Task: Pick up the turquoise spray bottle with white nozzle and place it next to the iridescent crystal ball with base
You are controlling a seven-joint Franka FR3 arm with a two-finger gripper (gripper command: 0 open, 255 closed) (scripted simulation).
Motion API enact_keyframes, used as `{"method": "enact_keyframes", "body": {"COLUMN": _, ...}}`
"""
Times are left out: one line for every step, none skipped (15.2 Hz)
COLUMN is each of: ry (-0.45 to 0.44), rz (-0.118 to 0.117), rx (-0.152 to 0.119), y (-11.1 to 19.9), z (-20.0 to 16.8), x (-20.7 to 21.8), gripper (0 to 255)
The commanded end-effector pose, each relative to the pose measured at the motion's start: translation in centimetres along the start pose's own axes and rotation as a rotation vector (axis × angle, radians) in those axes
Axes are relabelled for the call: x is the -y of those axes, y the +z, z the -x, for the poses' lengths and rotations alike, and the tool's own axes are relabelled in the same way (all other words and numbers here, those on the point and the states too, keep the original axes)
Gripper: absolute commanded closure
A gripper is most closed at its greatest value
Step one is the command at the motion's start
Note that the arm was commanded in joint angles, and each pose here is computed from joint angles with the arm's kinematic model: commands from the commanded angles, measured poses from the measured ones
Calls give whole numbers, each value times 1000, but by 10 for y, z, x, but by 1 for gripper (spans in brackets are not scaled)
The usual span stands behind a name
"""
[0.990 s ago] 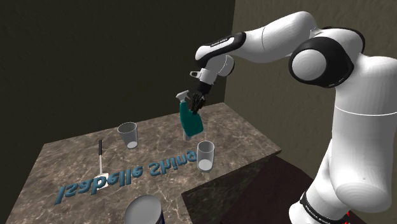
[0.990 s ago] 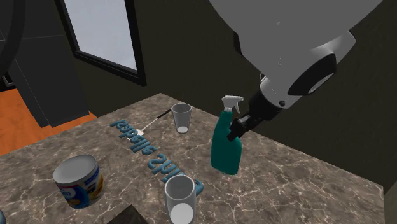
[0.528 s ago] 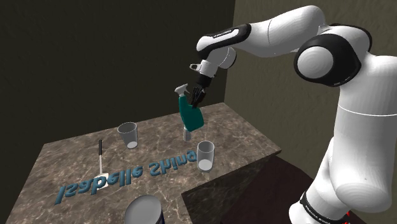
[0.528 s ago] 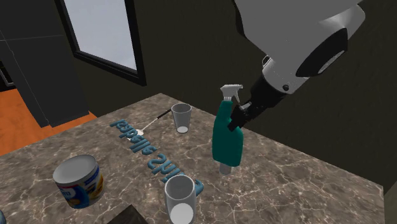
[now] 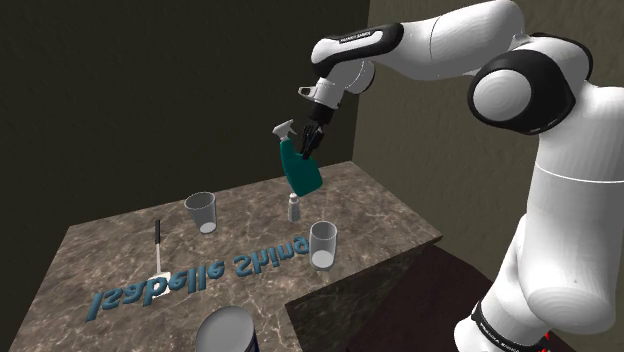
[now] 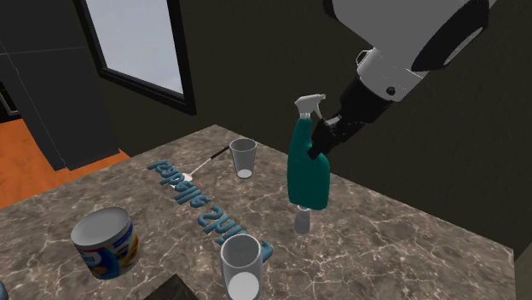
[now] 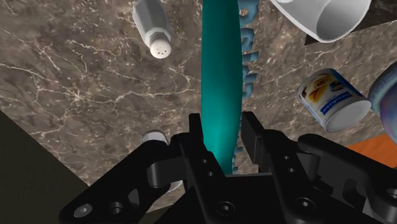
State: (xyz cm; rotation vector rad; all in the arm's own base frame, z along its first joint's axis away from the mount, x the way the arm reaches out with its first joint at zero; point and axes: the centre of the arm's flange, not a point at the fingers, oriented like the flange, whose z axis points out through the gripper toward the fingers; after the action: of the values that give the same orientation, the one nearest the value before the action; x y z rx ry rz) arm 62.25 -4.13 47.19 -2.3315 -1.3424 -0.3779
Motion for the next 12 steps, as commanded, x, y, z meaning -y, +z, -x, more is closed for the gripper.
{"method": "enact_keyframes", "body": {"ry": 0, "rz": 0, "rx": 0, "y": -9, "z": -5, "x": 3, "gripper": 255}}
{"method": "enact_keyframes", "body": {"ry": 0, "rz": 0, "rx": 0, "y": -14, "z": -7, "x": 4, "gripper": 255}}
{"method": "enact_keyframes", "body": {"ry": 0, "rz": 0, "rx": 0, "y": -18, "z": -9, "x": 5, "gripper": 255}}
{"method": "enact_keyframes", "body": {"ry": 0, "rz": 0, "rx": 0, "y": -23, "z": -11, "x": 7, "gripper": 255}}
{"method": "enact_keyframes", "body": {"ry": 0, "rz": 0, "rx": 0, "y": -27, "z": -14, "x": 8, "gripper": 255}}
{"method": "enact_keyframes", "body": {"ry": 0, "rz": 0, "rx": 0, "y": -32, "z": -16, "x": 9, "gripper": 255}}
{"method": "enact_keyframes", "body": {"ry": 0, "rz": 0, "rx": 0, "y": -37, "z": -18, "x": 10, "gripper": 255}}
{"method": "enact_keyframes", "body": {"ry": 0, "rz": 0, "rx": 0, "y": -41, "z": -21, "x": 11, "gripper": 255}}
{"method": "enact_keyframes", "body": {"ry": 0, "rz": 0, "rx": 0, "y": -46, "z": -23, "x": 13, "gripper": 255}}
{"method": "enact_keyframes", "body": {"ry": 0, "rz": 0, "rx": 0, "y": -51, "z": -25, "x": 14, "gripper": 255}}
{"method": "enact_keyframes", "body": {"ry": 0, "rz": 0, "rx": 0, "y": -55, "z": -27, "x": 15, "gripper": 255}}
{"method": "enact_keyframes", "body": {"ry": 0, "rz": 0, "rx": 0, "y": -60, "z": -30, "x": 16, "gripper": 255}}
